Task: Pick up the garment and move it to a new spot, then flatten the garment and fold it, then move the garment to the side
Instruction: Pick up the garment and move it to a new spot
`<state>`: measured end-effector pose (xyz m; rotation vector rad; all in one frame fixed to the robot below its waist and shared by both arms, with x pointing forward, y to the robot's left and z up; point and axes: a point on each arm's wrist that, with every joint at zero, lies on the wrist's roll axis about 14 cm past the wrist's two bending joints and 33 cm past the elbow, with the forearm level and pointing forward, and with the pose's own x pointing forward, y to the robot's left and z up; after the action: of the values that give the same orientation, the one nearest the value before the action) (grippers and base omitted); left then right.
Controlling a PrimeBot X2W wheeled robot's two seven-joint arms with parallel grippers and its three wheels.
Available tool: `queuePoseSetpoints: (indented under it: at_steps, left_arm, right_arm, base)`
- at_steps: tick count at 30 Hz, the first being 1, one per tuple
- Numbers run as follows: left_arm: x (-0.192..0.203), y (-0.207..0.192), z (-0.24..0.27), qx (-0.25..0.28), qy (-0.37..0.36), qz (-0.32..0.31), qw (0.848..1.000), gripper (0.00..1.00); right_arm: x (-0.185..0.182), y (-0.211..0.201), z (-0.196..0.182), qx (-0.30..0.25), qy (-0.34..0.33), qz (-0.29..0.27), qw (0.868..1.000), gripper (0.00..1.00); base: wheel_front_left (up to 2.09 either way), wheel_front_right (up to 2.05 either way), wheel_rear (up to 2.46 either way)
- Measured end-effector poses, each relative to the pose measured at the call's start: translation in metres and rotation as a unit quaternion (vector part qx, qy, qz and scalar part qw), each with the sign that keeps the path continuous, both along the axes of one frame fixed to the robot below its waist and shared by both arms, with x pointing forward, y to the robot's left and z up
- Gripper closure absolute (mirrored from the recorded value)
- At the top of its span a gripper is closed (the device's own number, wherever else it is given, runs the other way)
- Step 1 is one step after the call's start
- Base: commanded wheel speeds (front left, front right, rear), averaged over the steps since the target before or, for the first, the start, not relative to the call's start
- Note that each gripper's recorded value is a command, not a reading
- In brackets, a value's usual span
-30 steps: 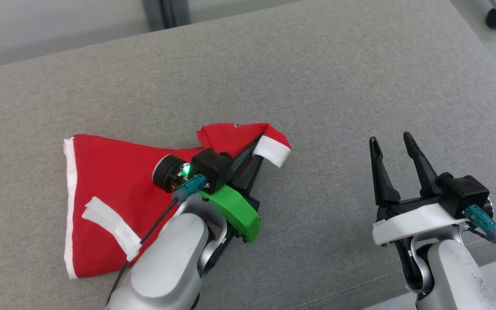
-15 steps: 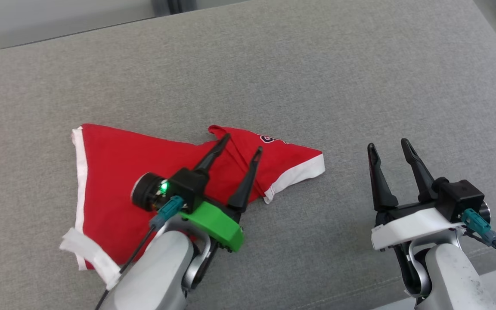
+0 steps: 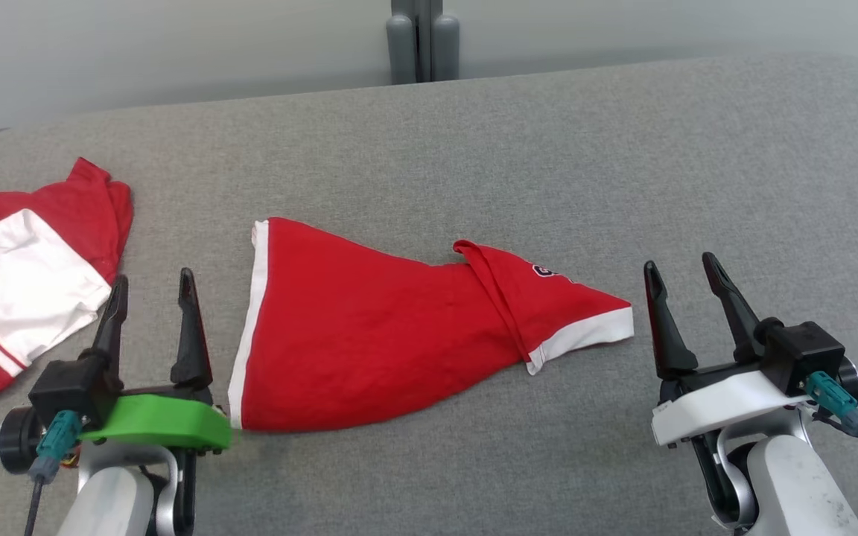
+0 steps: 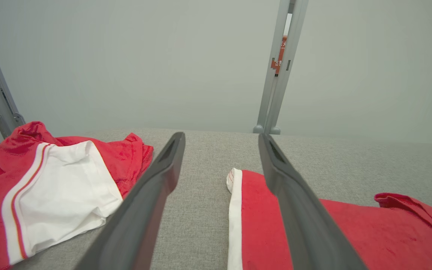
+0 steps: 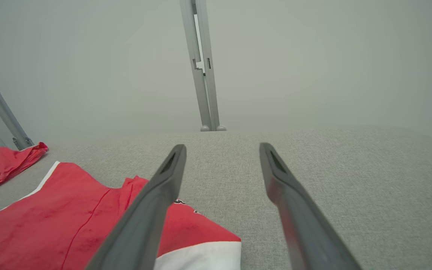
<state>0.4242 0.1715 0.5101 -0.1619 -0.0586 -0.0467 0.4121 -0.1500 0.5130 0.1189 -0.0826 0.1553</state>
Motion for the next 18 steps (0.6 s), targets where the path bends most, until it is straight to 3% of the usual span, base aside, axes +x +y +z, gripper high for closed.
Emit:
queuePoseSetpoints:
  at_steps: [5,18]
  left_arm:
    - [-0.02,0.013,0.002,0.018,-0.003,0.008,1.0,0.0]
    - [-0.041,0.002,-0.005,0.023,0.006,-0.011,1.0,0.0]
  right_arm:
    - [-0.005,0.006,0.008,-0.003,-0.006,0.011,1.0,0.0]
    - [-0.036,-0.003,0.009,-0.004,0.007,-0.001,1.0,0.0]
  base:
    - [0.0,0.0,0.0]
    - [0.0,0.0,0.0]
